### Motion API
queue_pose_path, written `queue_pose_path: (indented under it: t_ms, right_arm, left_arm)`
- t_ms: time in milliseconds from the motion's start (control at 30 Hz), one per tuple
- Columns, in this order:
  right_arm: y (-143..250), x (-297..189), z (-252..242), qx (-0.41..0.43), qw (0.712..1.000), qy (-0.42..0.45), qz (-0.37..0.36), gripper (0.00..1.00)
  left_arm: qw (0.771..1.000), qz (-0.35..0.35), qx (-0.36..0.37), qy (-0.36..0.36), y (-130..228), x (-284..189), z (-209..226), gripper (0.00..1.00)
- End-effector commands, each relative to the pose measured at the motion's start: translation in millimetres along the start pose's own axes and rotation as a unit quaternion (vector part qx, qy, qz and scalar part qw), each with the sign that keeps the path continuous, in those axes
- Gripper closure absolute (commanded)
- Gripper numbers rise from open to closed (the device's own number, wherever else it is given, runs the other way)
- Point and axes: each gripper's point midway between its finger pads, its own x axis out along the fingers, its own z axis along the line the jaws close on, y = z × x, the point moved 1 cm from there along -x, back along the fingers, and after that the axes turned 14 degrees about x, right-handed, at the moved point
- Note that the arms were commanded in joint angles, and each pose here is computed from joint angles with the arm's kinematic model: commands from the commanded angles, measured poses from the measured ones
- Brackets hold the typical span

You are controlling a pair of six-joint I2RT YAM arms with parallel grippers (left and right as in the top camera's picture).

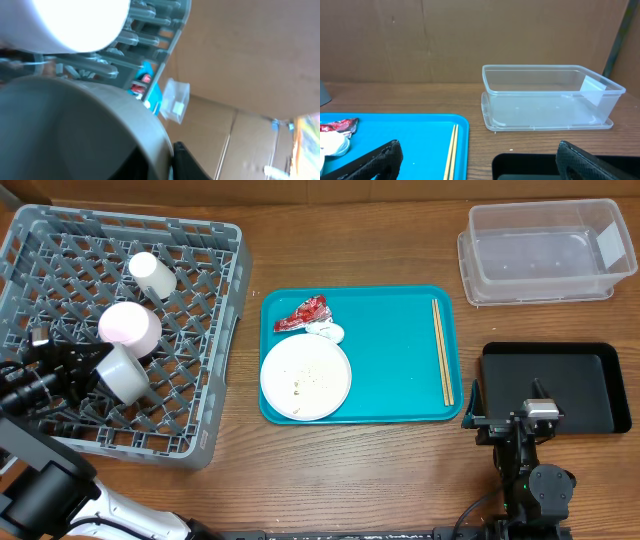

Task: Sort waste into correct bins and load items into the dishwasher
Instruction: 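Open the left gripper to release the bowl in the rack, then raise the left gripper out of the rack toward the tray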

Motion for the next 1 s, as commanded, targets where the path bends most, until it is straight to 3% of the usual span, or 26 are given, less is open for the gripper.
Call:
queue_pose_path:
  t_ms: [0,33,100,200,233,433,700,800,900,967]
  right_arm:
    - [0,0,-2,-0.002,1.000,0.005,-0.005,0.00]
    - [0,0,-2,-0.002,1.000,0.005,-0.005,0.00]
    - [0,0,-2,-0.002,1.000,0.005,-0.005,0.00]
    - [1,0,-2,-0.002,1.000,0.005,-0.005,0.00]
    - [1,0,-3,-0.002,1.000,0.005,-0.005,0.00]
    - [1,0,-3,-0.002,1.000,0.005,-0.005,0.00]
    - [0,0,-2,-0.002,1.000,0.005,-0.005,0.00]
    - [1,0,-2,-0.002,1.000,0.005,-0.005,0.00]
    - [1,0,-3,-0.002,1.000,0.005,-0.005,0.00]
    - [1,0,-2,-0.002,1.000,0.005,-0.005,0.00]
  left_arm:
    - [0.992,0.027,-0.055,-0.114,3,-17,40,0.61]
    - [0.990,0.028,-0.060,-0.128,2,-22,39,0.41]
    - [0.986,0.030,-0.063,-0.152,-2,-32,31,0.20]
    - [0.983,0.028,-0.054,-0.176,-9,-47,11,0.02]
    - [0.982,0.026,-0.049,-0.181,-11,-51,4,0.01]
    - [0.974,-0.002,0.018,-0.224,-21,-70,-46,0.03]
    - [0.946,0.000,0.125,-0.299,6,-64,-100,0.07]
    - [0.938,0.018,0.151,-0.312,13,-48,-110,0.18]
    - [0.925,0.054,0.175,-0.332,22,-28,-113,0.36]
    - [0.905,0.073,0.178,-0.380,26,-20,-107,0.50]
